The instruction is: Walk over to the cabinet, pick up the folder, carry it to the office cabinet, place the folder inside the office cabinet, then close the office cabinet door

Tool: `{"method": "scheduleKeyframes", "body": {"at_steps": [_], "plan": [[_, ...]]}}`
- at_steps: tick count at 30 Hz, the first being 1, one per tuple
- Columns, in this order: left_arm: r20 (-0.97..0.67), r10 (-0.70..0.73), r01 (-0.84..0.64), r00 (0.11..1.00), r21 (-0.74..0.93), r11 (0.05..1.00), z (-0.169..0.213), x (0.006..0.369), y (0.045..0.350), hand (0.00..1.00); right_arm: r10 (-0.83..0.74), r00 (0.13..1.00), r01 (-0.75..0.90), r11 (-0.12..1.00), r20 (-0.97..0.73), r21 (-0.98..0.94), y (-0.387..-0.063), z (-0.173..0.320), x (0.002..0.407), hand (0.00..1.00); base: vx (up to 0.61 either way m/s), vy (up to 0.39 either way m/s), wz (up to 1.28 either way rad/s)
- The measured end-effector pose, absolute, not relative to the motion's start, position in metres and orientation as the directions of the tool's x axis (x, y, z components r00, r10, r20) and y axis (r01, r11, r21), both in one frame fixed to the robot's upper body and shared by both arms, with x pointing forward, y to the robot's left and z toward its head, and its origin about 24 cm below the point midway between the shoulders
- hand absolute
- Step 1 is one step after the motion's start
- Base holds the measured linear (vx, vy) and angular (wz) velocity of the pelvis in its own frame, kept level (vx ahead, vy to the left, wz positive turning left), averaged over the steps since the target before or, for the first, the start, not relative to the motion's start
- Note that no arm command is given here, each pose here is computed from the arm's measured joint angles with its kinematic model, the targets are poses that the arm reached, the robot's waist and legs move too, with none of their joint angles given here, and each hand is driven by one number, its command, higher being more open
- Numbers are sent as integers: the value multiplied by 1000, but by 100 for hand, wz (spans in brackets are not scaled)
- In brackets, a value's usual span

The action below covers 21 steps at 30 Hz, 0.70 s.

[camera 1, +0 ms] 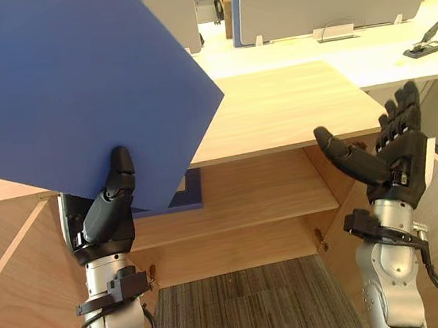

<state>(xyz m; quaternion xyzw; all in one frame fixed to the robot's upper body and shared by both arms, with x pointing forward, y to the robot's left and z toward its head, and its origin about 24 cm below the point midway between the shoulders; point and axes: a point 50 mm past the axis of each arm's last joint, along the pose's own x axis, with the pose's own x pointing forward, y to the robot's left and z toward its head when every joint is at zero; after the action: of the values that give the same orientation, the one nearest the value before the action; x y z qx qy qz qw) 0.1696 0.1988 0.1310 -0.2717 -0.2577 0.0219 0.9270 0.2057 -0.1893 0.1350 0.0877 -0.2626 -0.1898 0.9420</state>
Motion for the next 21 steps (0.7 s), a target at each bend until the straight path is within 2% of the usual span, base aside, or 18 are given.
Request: {"method": "scheduleKeyframes", "body": {"at_steps": [6,9,17,21], "plan": [[515,36,170,857,-346,923,139,174,197,0,-235,804,45,940,547,338,-188,155,217,100,0,0,0],[514,-36,194,857,-258,946,140,176,197,0,-119,784,-94,947,610,306,-190,171,228,100,0,0,0],[462,-236,307,855,-82,948,140,180,187,0,270,756,-467,861,596,202,-175,191,262,100,0,0,0],[417,-343,378,842,-1,926,140,180,184,0,469,690,-607,790,551,89,-165,205,272,100,0,0,0]]}}
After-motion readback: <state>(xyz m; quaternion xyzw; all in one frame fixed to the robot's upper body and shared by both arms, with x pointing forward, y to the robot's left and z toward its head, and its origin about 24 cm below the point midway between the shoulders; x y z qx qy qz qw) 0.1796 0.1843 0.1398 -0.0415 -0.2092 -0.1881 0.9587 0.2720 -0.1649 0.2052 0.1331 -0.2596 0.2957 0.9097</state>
